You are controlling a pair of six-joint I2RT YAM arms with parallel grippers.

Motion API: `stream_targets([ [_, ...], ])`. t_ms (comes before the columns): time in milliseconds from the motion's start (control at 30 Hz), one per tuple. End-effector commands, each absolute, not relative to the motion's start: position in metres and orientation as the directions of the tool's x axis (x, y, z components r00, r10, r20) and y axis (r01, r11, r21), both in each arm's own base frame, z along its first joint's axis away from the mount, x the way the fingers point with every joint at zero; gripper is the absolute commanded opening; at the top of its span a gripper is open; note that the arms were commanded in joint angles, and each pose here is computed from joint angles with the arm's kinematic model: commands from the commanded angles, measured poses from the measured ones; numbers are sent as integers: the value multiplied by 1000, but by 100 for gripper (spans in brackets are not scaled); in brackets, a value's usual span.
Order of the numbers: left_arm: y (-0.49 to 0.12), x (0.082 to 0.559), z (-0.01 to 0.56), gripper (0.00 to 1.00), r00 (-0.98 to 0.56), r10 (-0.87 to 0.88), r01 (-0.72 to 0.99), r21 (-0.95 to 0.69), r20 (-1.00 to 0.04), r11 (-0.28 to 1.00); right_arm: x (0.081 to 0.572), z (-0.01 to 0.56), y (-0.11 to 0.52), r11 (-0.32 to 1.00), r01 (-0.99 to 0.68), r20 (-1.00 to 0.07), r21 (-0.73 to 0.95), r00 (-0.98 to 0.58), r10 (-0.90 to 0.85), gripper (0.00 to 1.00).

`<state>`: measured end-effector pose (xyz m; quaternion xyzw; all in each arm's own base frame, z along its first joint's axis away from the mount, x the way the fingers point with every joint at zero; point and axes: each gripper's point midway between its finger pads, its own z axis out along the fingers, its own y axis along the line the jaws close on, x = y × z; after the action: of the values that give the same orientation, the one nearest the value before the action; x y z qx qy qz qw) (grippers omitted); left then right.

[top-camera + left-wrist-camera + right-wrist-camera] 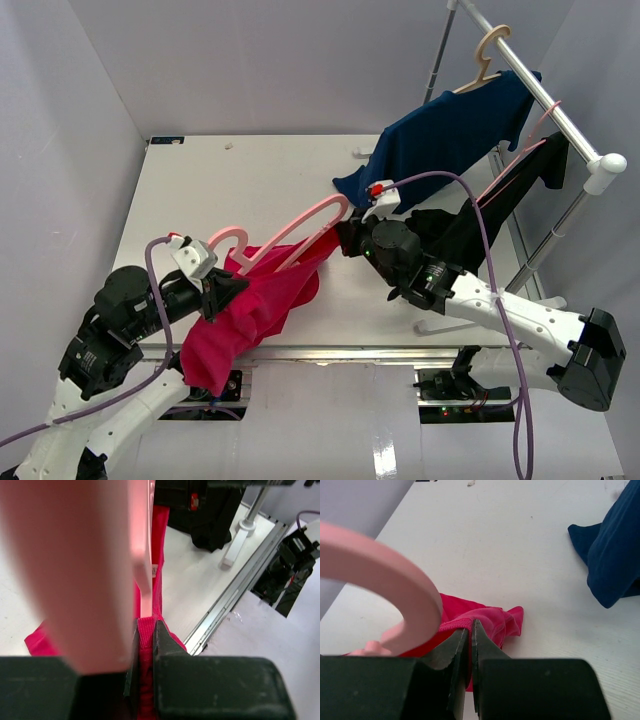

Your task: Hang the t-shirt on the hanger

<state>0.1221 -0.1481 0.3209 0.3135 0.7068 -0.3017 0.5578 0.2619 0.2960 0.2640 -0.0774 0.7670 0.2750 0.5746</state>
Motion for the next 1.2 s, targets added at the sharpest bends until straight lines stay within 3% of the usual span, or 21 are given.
stream_targets([
  [0,-149,116,312,0,-167,161,811,-43,-973,583,286,296,258,891,-356,-947,280,-257,195,8],
  [400,-142,158,298,0,-204,281,733,44,-938,679,304,338,237,926,-337,-976,168,-188,108,8],
  [767,-145,175,294,0,-176,376,744,128,-910,656,329,360,235,954,-298,-991,-27,-116,-64,8],
  [1167,-144,176,281,0,-196,425,743,149,-884,652,337,386,222,970,-242,-996,-28,-73,-47,8],
])
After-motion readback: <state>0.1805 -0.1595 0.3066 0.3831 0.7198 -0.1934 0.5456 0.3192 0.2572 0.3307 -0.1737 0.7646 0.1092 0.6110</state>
